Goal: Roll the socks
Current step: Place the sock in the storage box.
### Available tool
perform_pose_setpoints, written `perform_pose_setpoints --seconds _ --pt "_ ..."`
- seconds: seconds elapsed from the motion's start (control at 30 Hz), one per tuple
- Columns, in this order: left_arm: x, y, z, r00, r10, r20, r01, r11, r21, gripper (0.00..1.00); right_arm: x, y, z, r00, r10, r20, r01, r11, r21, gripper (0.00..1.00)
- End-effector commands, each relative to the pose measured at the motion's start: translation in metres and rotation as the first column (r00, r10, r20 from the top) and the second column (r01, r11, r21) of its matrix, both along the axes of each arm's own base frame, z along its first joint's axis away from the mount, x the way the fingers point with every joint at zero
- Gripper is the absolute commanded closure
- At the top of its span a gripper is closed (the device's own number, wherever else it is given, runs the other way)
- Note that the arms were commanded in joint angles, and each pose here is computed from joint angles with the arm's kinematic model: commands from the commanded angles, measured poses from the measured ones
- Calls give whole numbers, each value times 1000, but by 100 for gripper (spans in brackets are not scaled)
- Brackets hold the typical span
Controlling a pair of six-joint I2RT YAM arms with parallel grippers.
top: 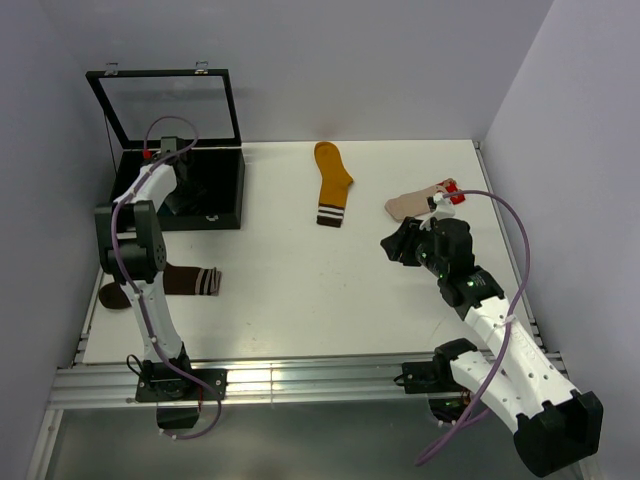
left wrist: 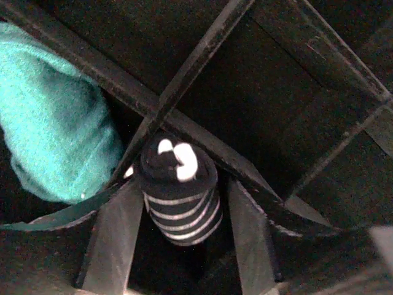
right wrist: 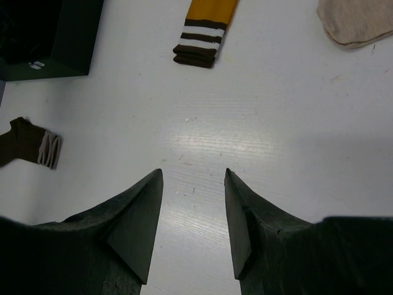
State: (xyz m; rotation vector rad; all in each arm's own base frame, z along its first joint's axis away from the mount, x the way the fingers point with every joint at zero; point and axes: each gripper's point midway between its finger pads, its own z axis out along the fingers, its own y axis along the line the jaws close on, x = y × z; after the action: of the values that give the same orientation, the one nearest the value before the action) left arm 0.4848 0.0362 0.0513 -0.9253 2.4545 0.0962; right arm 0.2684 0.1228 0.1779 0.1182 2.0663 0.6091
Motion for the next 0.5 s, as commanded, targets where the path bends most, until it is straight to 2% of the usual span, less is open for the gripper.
perform_pose_setpoints --seconds 0.0,0.07,0.1,0.27,0.33,0.43,0.47 --pt "-17 -3 24 1000 22 -11 -22 999 -43 35 4 -3 13 998 -8 59 8 1000 -5 48" --pt "-20 -4 32 1000 19 -4 -20 999 -47 33 4 -3 13 998 -8 60 9 1000 -4 48" --pt "-20 -3 39 1000 20 9 -19 999 -43 28 4 -3 13 998 -7 62 7 1000 -3 48" --pt "-24 -4 59 999 26 40 -24 999 -47 28 3 -3 16 997 -6 73 7 1000 -1 48" --pt "-24 0 70 997 34 73 -32 999 -30 30 2 -3 16 997 -6 74 6 1000 -1 48" --pt "-16 6 88 989 28 147 -29 1000 7 39 2 -4 16 997 -8 77 8 1000 0 48" --pt "-7 8 96 981 23 191 -27 999 20 45 2 -3 15 997 -6 75 6 1000 1 48"
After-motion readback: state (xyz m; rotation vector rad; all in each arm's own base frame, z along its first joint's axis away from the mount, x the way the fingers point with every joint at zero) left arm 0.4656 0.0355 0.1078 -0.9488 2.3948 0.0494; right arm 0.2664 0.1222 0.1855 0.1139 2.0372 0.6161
